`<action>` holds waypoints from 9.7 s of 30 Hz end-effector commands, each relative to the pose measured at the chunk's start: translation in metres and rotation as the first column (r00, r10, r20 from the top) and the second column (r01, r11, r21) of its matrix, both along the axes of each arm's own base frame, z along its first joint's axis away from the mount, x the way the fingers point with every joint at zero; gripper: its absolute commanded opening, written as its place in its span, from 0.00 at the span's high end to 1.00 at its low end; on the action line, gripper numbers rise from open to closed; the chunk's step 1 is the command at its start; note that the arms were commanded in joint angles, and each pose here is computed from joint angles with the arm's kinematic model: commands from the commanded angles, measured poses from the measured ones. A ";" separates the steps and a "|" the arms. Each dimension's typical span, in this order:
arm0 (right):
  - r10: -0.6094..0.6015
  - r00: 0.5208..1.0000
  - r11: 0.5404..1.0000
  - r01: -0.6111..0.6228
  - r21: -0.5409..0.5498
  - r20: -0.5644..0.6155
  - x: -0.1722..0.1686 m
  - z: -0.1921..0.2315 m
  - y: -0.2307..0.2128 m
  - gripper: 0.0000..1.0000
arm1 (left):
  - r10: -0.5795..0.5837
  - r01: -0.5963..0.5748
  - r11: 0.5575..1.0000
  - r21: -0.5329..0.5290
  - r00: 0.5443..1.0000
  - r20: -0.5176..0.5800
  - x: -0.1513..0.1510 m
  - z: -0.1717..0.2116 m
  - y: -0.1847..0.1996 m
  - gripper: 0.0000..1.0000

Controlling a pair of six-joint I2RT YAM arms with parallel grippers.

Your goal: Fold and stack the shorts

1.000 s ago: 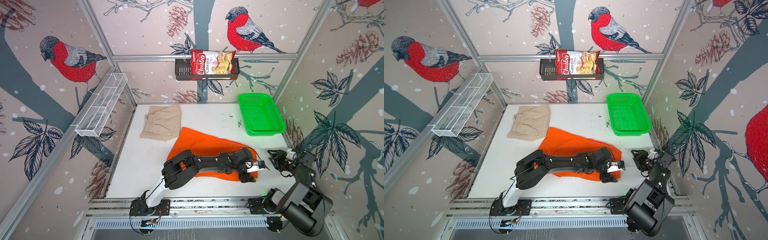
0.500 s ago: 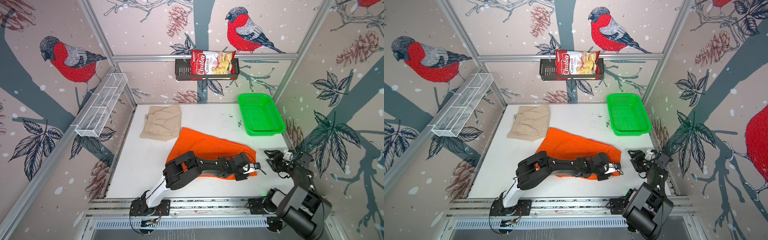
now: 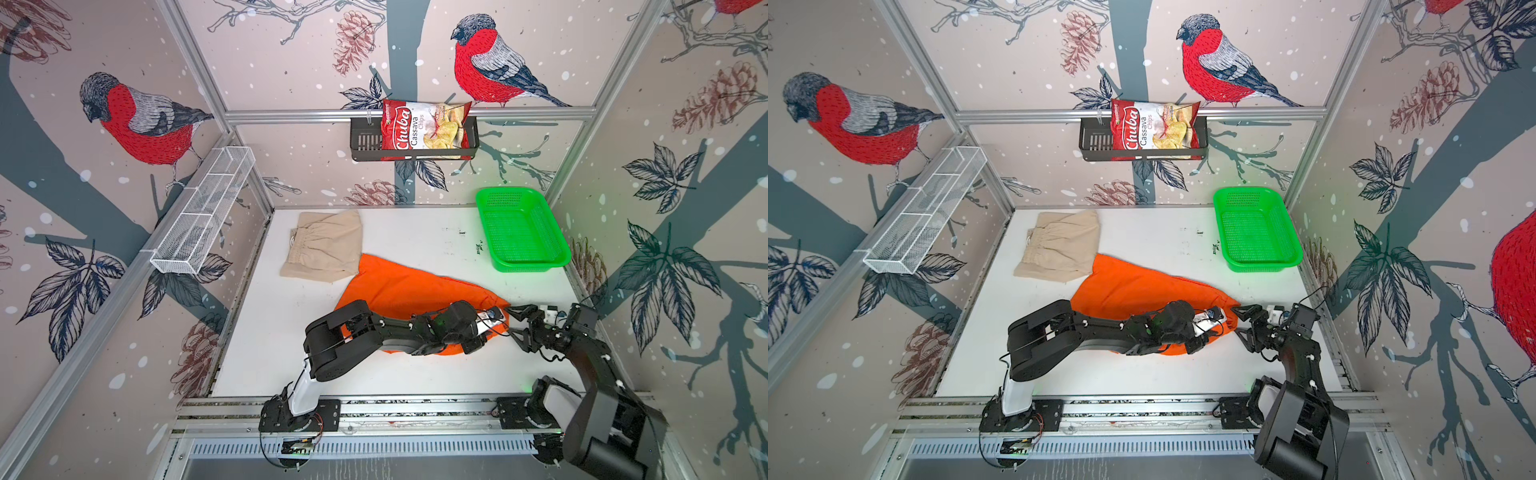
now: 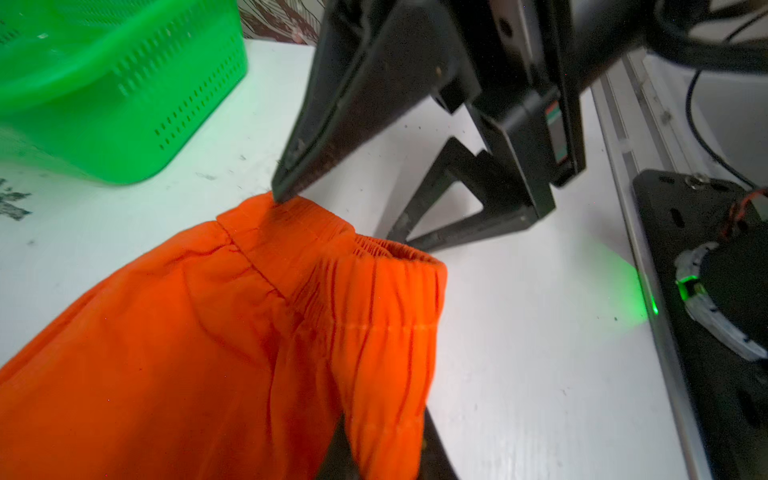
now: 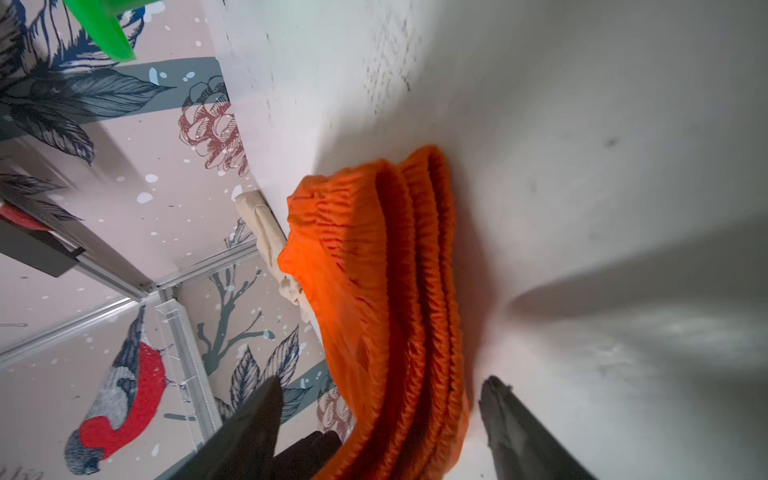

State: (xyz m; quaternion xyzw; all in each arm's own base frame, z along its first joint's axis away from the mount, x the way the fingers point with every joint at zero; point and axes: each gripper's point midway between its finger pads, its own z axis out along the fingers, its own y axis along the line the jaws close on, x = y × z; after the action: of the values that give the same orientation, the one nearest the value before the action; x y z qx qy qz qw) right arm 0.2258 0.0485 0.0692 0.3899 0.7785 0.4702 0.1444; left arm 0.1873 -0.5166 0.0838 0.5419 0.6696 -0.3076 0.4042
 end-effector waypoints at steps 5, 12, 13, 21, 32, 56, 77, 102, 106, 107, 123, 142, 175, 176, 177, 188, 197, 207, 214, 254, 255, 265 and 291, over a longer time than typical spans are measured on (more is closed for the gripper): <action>0.015 1.000 0.997 -0.016 0.069 0.002 0.005 0.000 0.018 0.23 | -0.004 0.005 0.996 -0.090 1.000 0.022 0.003 0.020 -0.009 0.92; 0.033 0.999 0.999 -0.033 0.030 -0.005 0.007 -0.013 0.019 0.44 | -0.015 0.011 0.996 -0.084 0.999 -0.045 -0.003 0.029 -0.006 0.41; 0.040 0.999 0.999 -0.040 0.003 -0.027 0.005 -0.017 0.017 0.50 | -0.004 -0.001 0.996 -0.086 0.998 -0.056 -0.001 0.034 -0.001 0.37; 0.065 0.997 0.981 -0.070 -0.180 -0.033 0.006 -0.004 0.005 0.96 | 0.276 -0.295 0.950 -0.103 0.946 -0.170 0.050 0.065 0.074 0.31; 0.160 0.987 0.858 -0.133 -0.496 0.012 0.017 0.088 -0.003 0.95 | 0.651 -0.731 0.672 0.117 0.509 -0.563 0.121 0.026 0.226 0.39; 0.472 0.881 0.630 -0.304 -0.715 0.041 0.092 0.179 0.147 0.94 | 0.754 -0.764 0.553 0.334 0.287 -0.591 0.109 -0.069 0.290 0.69; 0.744 0.667 0.519 -0.621 -0.587 -0.048 0.101 0.044 0.361 0.46 | 0.733 -0.804 0.515 0.298 0.233 -0.639 0.112 -0.042 0.304 0.56; 0.730 0.669 0.658 -0.631 -0.411 0.142 0.086 0.022 0.325 0.78 | 0.449 -0.793 0.606 0.060 0.279 -0.849 0.124 -0.005 0.302 0.18; 0.729 0.683 0.637 -0.653 -0.410 0.045 0.083 -0.014 0.322 0.83 | 0.482 -0.788 0.606 0.109 0.255 -0.838 0.128 -0.020 0.302 0.18; 0.724 0.690 0.631 -0.656 -0.414 0.010 0.081 -0.027 0.318 0.84 | 0.484 -0.784 0.610 0.116 0.252 -0.838 0.129 -0.022 0.301 0.17; 0.712 0.694 0.593 -0.675 -0.439 -0.107 0.056 -0.083 0.294 0.87 | 0.479 -0.734 0.650 0.195 0.197 -0.856 0.123 -0.063 0.281 0.26; 0.630 0.773 0.678 -0.498 -0.541 0.079 0.075 0.004 0.255 0.68 | 0.668 -0.686 0.676 0.270 0.416 -0.617 0.160 -0.010 0.273 1.00; 0.513 0.855 0.734 -0.391 -0.555 0.077 0.064 0.005 0.169 0.66 | 0.839 -0.757 0.468 0.456 0.543 0.038 0.330 0.123 0.373 1.00; 0.511 0.856 0.737 -0.390 -0.552 0.078 0.063 0.005 0.169 0.66 | 0.843 -0.764 0.458 0.455 0.536 0.051 0.332 0.126 0.378 1.00; 0.510 0.856 0.740 -0.389 -0.548 0.082 0.063 0.005 0.169 0.65 | 0.846 -0.771 0.447 0.454 0.529 0.066 0.334 0.128 0.382 1.00; 0.507 0.858 0.740 -0.387 -0.550 0.079 0.059 0.006 0.167 0.65 | 0.871 -0.815 0.419 0.400 0.485 0.075 0.348 0.159 0.420 1.00; 0.508 0.858 0.741 -0.387 -0.549 0.080 0.060 0.008 0.166 0.65 | 0.877 -0.822 0.412 0.393 0.474 0.073 0.343 0.168 0.435 1.00; 0.503 0.860 0.744 -0.383 -0.548 0.082 0.060 0.009 0.165 0.65 | 0.911 -0.831 0.327 0.450 0.404 0.084 0.343 0.148 0.473 1.00; 0.500 0.863 0.743 -0.382 -0.550 0.075 0.059 0.007 0.164 0.65 | 0.942 -0.840 0.226 0.494 0.317 0.108 0.351 0.124 0.515 1.00; 0.188 0.756 0.330 0.552 -0.766 0.626 0.107 0.145 -0.075 0.01 | 0.995 -0.937 0.098 -0.335 0.081 0.064 0.200 0.146 0.522 0.02; 0.189 0.757 0.330 0.551 -0.767 0.625 0.105 0.137 -0.079 0.01 | 0.996 -0.934 0.082 -0.348 0.068 0.053 0.197 0.137 0.524 0.02; 0.283 0.770 0.235 0.523 -0.819 0.573 0.091 0.070 -0.090 0.01 | 0.996 -0.936 0.083 -0.341 0.083 0.016 0.179 0.060 0.521 0.01; 0.404 0.698 0.255 0.535 -0.805 0.592 0.147 0.058 -0.056 0.00 | 0.995 -0.910 -0.038 -0.412 -0.073 0.069 0.180 0.049 0.551 0.01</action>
State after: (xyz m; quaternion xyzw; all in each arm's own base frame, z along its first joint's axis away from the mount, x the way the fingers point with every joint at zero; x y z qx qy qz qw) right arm 0.3693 -0.0026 0.1099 0.0369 0.7726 0.0116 0.6337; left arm 0.3657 0.0336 0.1190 -0.1041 0.7439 0.0940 0.6535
